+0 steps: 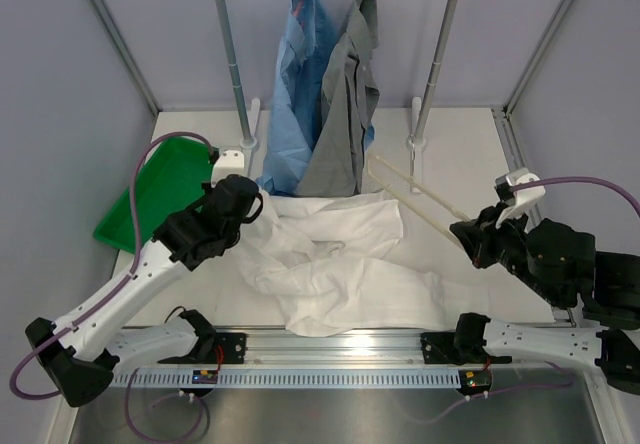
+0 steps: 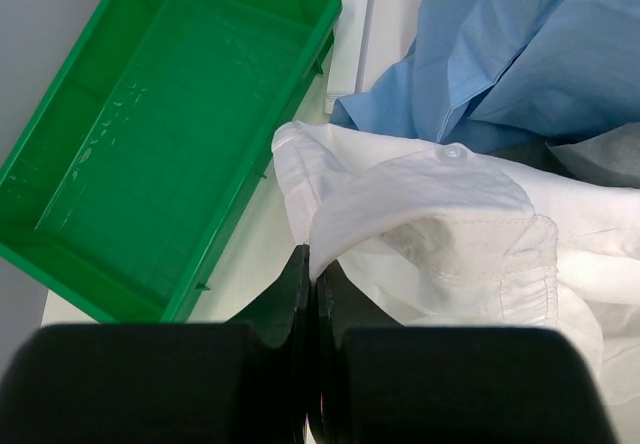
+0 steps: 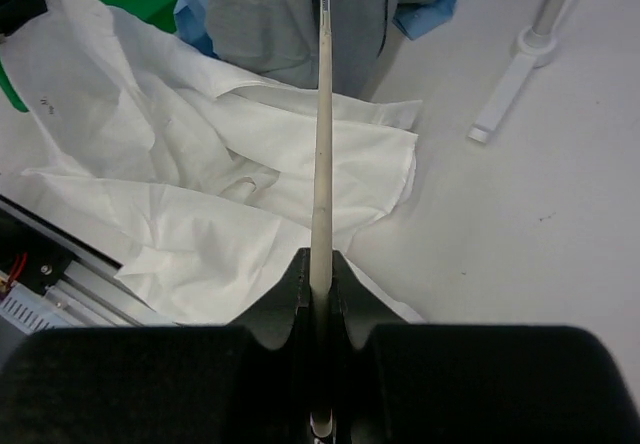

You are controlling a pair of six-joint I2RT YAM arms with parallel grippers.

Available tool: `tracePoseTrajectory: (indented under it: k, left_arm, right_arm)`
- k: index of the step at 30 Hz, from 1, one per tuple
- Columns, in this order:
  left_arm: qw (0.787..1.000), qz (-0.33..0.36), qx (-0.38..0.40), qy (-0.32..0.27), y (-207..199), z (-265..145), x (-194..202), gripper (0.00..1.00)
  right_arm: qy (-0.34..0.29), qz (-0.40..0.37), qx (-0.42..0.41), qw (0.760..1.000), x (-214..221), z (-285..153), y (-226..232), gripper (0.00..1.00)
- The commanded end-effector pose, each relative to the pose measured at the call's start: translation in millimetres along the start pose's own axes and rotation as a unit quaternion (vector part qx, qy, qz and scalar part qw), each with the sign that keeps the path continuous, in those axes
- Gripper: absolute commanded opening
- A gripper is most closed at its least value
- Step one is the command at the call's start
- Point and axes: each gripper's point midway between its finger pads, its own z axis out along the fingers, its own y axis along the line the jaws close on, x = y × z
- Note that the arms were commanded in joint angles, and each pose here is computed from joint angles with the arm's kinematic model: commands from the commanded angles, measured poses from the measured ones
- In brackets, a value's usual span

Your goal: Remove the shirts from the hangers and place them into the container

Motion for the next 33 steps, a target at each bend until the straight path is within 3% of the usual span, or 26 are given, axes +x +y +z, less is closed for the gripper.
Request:
tracePoseTrajectory:
  k: [1, 11, 19, 29, 33]
  left_arm:
    - [1.0, -0.014, 0.003, -0.022, 1, 0, -8, 0.0]
    - [0.999, -0.014, 0.016, -0.031, 0, -1, -4, 0.0]
    - [0.999, -0.014, 0.024, -0.025, -2, 1, 5, 0.0]
    - [0.999, -0.016, 0.032, -0.028, -2, -1, 7, 0.0]
    - [0.999, -0.019, 0.031, -0.032, 0, -3, 5, 0.0]
  right_arm:
    - [-0.016, 0.004, 0.07, 0.997, -14, 1, -19, 0.0]
    - [-0.078, -0.017, 0.16, 0.984, -54, 31, -17, 0.0]
    - [-0.089, -0.022, 0.161, 0.983, -72, 80, -1, 0.0]
    - [-0.118, -0.007, 0.189, 0.975, -101, 128, -18, 0.0]
    - [-0.154, 0.004, 0.21, 0.965, -135, 133, -42, 0.0]
